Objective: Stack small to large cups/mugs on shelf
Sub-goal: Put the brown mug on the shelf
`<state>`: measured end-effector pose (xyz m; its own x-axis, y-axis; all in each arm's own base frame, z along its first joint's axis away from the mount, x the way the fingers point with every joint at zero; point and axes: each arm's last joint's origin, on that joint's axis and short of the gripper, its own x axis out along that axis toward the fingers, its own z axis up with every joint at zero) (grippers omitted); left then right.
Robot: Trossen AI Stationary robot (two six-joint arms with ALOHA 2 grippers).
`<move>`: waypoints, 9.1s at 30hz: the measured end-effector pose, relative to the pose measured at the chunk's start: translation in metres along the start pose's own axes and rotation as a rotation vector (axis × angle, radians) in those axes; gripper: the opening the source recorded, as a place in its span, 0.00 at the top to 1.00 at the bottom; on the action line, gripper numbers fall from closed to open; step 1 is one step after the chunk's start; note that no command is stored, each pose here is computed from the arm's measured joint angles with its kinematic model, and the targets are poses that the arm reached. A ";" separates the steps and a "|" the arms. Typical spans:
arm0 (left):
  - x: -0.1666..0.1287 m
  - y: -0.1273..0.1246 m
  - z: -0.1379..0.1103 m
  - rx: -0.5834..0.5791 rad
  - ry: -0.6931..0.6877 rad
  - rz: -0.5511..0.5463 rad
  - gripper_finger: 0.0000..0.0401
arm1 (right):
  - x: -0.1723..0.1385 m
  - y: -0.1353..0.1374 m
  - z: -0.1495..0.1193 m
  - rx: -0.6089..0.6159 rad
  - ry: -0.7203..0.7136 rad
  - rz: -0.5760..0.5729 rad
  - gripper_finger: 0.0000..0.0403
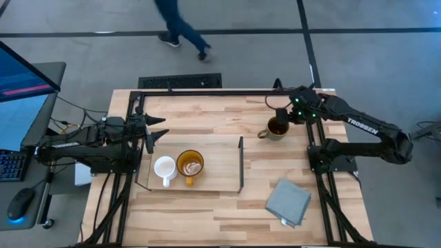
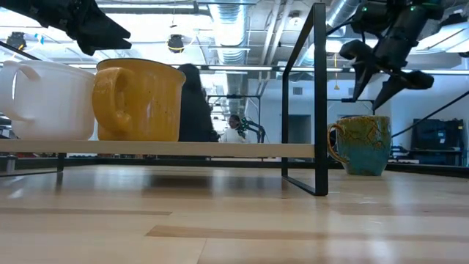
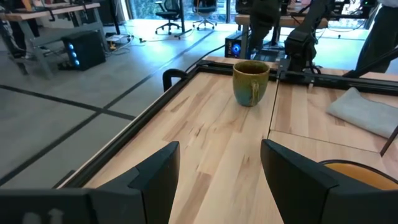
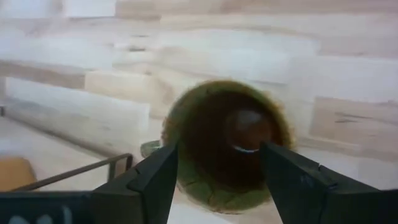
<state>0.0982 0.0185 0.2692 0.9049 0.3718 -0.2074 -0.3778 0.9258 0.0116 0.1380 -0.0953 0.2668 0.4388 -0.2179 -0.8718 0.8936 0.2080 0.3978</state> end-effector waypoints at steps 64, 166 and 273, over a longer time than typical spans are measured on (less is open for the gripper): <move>0.000 0.000 -0.004 0.016 0.044 0.008 0.46 | 0.089 -0.008 0.031 -0.025 0.326 -0.295 0.89; 0.009 -0.002 -0.009 -0.019 0.119 0.025 0.46 | -0.024 0.243 -0.015 -1.234 -0.147 0.168 0.89; 0.021 -0.006 -0.012 -0.022 0.172 0.002 0.46 | 0.131 0.303 -0.079 -1.455 0.570 0.029 0.75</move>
<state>0.1168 0.0199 0.2533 0.8579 0.3546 -0.3719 -0.3854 0.9227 -0.0092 0.4585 0.0149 0.2508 0.0599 0.1088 -0.9923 -0.1183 0.9878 0.1011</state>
